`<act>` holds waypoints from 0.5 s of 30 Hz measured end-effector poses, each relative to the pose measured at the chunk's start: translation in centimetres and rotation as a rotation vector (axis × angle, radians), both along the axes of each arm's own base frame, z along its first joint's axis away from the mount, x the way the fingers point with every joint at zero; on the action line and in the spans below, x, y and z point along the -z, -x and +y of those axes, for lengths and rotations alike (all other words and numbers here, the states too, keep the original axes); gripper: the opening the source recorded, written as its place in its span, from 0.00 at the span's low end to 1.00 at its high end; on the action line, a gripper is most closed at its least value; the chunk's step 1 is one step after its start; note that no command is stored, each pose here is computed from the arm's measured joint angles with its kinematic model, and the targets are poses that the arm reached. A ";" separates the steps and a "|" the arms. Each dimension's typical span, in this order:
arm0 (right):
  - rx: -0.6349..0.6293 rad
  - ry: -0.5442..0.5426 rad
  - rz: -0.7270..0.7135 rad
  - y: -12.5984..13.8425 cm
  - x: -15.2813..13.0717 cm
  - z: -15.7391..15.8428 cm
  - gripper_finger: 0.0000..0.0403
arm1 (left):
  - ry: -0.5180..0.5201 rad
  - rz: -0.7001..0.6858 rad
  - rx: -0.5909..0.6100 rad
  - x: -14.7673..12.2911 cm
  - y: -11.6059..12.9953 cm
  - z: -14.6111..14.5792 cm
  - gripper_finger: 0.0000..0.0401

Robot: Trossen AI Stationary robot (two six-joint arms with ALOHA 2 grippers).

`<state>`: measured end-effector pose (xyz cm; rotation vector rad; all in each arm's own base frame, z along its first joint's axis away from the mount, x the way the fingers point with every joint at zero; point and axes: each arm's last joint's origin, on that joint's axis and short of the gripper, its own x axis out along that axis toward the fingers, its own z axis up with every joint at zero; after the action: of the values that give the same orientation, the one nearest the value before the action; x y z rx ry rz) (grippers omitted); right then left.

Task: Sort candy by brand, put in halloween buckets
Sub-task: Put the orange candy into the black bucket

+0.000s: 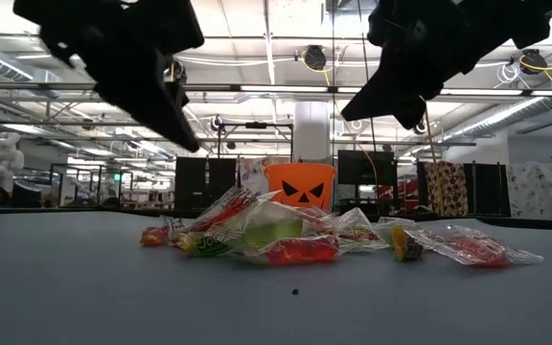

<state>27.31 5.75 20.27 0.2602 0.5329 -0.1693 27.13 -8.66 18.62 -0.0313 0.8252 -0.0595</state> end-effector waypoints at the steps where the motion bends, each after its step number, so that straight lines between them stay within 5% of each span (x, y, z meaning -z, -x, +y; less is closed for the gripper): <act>1: -0.003 0.007 0.001 0.0 0.0 0.0 0.00 | 0.003 0.008 0.042 0.1 0.0 -0.2 0.34; 5: -0.016 0.030 0.003 0.0 0.0 0.0 0.00 | -0.010 0.008 0.219 0.1 0.2 -0.8 0.34; 15: -0.059 0.093 -0.036 -0.2 -0.4 0.1 0.00 | -0.228 0.024 0.464 0.4 0.7 -1.0 0.34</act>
<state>27.54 5.80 20.66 0.1562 0.4947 -0.1317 26.39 -9.70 18.19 0.3759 0.8462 -0.4021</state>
